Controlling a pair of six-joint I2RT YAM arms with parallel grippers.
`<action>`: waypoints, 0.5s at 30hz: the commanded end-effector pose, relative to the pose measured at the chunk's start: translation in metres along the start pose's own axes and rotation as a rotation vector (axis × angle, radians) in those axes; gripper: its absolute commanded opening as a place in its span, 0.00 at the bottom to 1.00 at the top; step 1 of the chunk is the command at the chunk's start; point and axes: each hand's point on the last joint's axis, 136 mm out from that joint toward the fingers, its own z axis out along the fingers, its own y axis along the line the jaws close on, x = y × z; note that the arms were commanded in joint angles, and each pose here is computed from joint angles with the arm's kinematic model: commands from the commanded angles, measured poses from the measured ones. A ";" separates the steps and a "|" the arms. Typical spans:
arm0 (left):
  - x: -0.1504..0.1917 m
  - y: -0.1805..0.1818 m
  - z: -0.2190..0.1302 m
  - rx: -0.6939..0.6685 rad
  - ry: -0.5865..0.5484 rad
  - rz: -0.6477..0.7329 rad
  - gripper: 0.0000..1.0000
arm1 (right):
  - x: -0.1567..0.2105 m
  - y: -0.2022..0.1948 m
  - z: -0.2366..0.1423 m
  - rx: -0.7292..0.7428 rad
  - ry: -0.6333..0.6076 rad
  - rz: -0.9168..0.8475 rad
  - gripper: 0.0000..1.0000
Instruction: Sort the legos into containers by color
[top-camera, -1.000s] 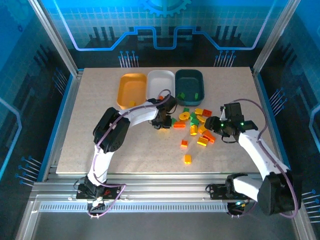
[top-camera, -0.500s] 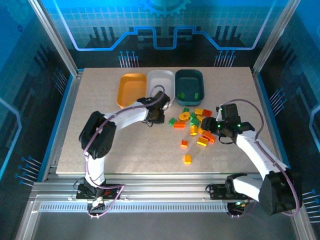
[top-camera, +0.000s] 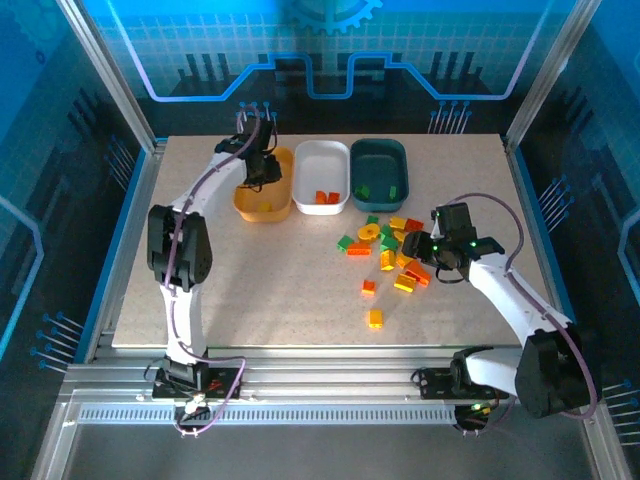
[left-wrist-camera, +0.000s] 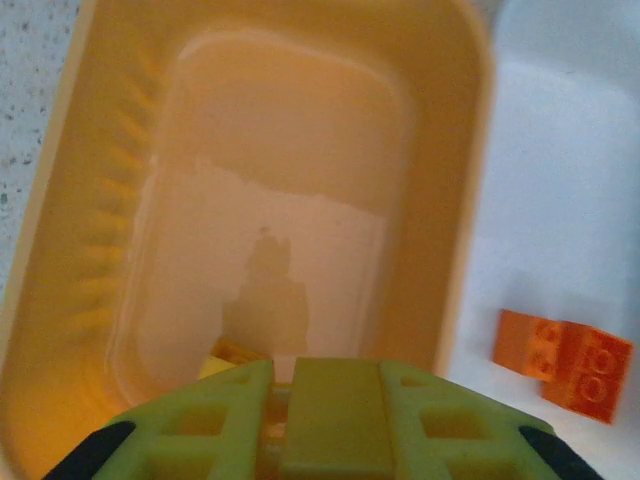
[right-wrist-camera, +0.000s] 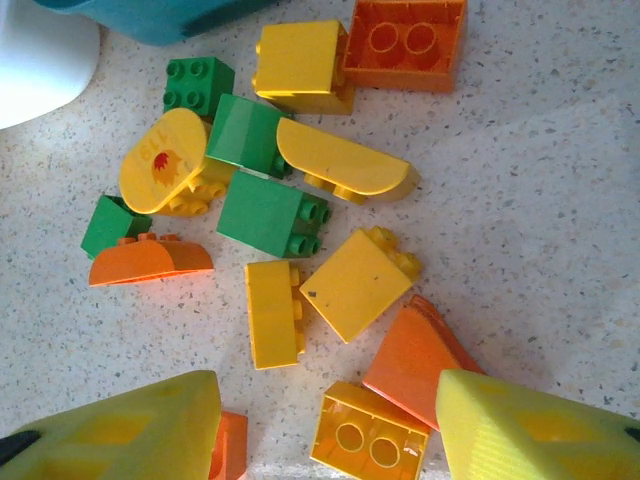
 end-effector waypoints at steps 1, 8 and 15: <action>0.009 0.000 0.010 0.037 0.077 -0.004 0.29 | -0.011 0.002 -0.008 0.024 -0.015 -0.026 0.61; -0.036 -0.015 -0.015 0.132 -0.067 0.004 0.85 | -0.004 -0.002 -0.020 0.057 0.017 -0.036 0.62; -0.018 -0.019 -0.042 0.258 -0.135 -0.077 0.90 | 0.010 -0.010 -0.030 0.070 0.023 -0.007 0.63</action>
